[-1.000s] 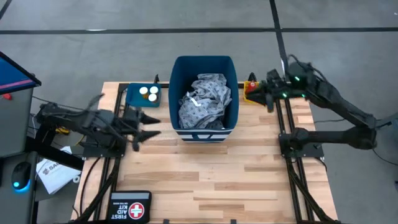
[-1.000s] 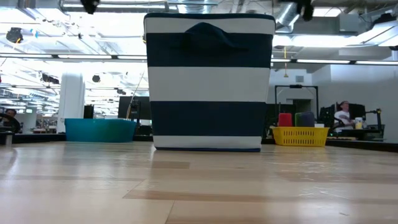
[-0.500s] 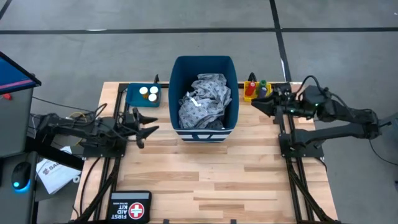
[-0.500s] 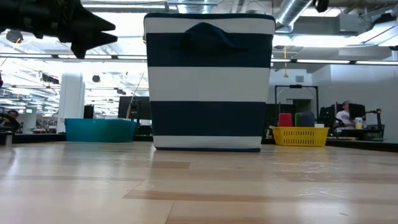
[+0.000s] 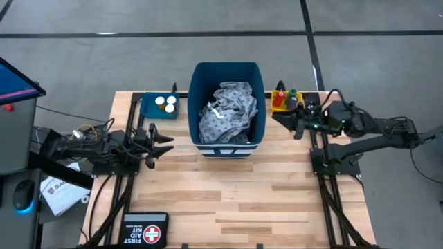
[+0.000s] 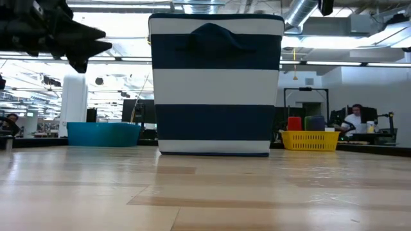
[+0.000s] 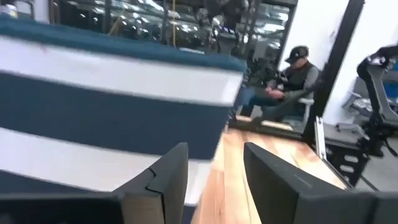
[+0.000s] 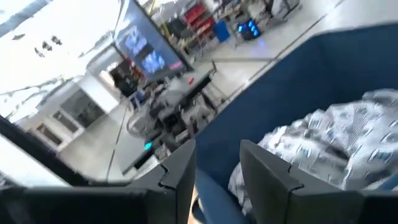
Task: Pick & place medical supplies in basket/bin
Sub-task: Return to Home Position
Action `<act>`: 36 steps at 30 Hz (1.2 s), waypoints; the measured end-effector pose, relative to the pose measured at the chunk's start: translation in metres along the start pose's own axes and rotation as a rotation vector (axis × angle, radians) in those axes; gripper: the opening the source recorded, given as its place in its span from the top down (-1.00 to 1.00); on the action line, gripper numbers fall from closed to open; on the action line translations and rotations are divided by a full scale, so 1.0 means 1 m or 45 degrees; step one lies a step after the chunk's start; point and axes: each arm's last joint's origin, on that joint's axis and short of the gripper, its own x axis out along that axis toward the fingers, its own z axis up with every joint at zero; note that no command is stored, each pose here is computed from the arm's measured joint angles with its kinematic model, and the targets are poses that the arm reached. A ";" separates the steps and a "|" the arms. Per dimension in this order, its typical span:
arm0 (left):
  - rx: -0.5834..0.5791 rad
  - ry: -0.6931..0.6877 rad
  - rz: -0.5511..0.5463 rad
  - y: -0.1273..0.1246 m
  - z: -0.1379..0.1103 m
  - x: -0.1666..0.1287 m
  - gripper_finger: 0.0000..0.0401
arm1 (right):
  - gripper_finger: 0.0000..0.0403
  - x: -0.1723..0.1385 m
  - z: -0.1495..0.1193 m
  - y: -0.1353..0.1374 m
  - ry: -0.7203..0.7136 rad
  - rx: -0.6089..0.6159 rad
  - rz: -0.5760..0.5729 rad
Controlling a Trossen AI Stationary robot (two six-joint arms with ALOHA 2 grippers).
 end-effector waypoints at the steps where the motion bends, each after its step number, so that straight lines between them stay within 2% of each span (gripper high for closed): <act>1: 0.001 0.010 -0.010 0.000 -0.003 0.000 0.27 | 0.39 -0.002 0.001 0.000 -0.020 0.004 -0.006; 9: 0.035 0.029 -0.107 0.000 -0.019 0.001 0.30 | 0.39 -0.013 0.010 0.001 -0.123 -0.016 0.011; 18: 0.121 0.041 -0.106 0.001 -0.021 0.001 0.30 | 0.39 -0.024 0.016 0.000 -0.180 -0.068 0.007; 32: 0.160 0.150 -0.108 0.002 -0.029 0.000 0.30 | 0.39 -0.046 0.024 -0.003 -0.262 -0.131 0.019; 36: 0.171 0.149 -0.040 0.003 -0.029 0.001 0.30 | 0.39 -0.047 0.024 -0.003 -0.256 -0.136 0.020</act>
